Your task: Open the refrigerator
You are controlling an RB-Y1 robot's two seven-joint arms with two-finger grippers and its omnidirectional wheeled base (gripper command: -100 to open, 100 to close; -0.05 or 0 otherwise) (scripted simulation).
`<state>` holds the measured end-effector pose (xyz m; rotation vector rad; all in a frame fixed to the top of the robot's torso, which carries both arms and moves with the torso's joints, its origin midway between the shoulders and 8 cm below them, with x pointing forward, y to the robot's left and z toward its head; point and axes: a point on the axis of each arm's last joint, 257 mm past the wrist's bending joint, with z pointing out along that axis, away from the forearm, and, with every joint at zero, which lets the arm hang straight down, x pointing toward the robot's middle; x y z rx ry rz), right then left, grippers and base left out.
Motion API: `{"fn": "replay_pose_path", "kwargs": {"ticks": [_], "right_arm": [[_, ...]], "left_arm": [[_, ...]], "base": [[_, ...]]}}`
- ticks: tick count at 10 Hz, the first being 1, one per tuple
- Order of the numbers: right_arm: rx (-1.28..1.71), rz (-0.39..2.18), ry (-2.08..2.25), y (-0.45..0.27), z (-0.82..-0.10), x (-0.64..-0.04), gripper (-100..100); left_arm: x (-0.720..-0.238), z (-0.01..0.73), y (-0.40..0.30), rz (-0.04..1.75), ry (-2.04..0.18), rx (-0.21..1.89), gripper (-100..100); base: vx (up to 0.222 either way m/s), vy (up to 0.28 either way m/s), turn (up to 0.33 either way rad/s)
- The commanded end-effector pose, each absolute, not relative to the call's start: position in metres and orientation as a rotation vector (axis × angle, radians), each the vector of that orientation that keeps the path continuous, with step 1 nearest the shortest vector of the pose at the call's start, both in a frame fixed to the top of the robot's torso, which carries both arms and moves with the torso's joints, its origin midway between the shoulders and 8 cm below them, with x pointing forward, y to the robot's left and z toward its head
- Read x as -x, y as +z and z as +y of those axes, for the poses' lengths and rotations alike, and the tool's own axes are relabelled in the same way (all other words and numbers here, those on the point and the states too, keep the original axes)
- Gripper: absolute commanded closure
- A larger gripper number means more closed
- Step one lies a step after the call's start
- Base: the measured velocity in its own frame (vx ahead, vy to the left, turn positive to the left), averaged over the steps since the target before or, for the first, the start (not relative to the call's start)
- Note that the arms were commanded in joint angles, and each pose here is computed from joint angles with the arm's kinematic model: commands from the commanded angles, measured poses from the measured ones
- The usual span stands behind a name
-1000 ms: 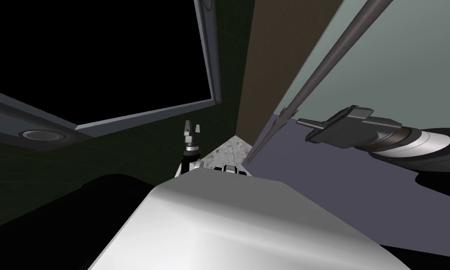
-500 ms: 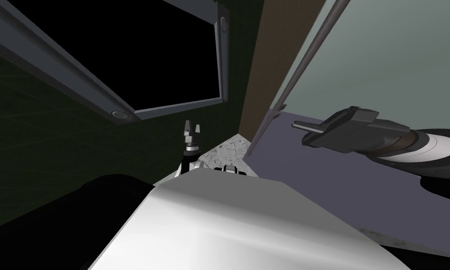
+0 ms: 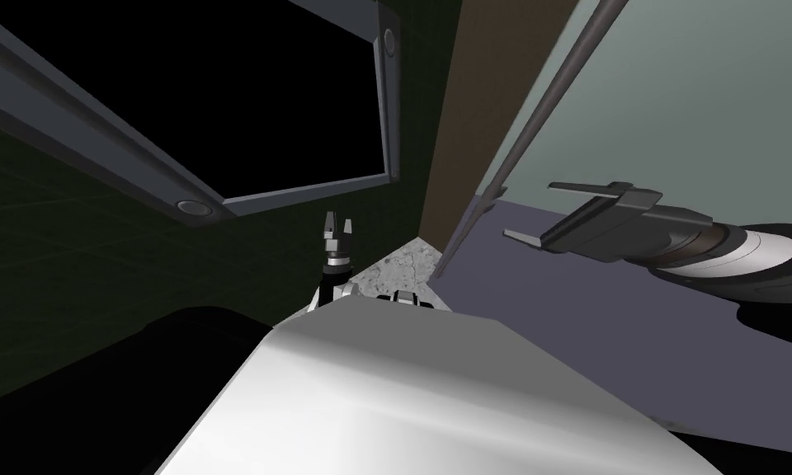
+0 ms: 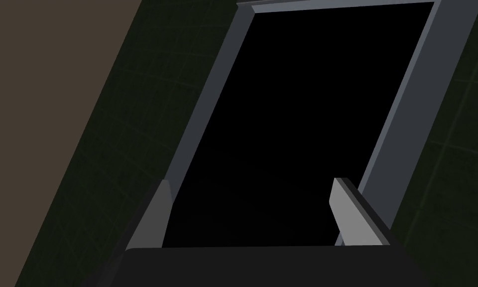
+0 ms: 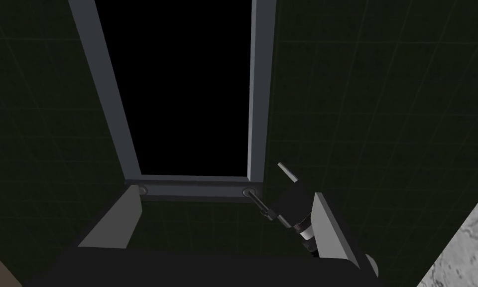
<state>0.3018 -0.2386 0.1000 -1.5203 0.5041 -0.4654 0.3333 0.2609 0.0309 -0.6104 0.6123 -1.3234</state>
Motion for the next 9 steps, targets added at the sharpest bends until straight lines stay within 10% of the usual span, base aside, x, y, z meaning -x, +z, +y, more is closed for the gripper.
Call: {"fn": "replay_pose_path", "kwargs": {"ticks": [1, 9], "right_arm": [[1.505, 0.567, -0.531, 0.100, -0.265, -0.320, -100], [1.489, 0.673, -0.634, 0.096, -0.309, -0.347, -100]], "left_arm": [[-0.333, 0.261, 0.031, 0.612, -1.323, 0.610, 0], [-0.333, 0.261, 0.031, 0.612, -1.324, 0.610, 0]], "base": [[0.195, 0.026, -0.065], [0.140, 0.028, -0.048]]}}
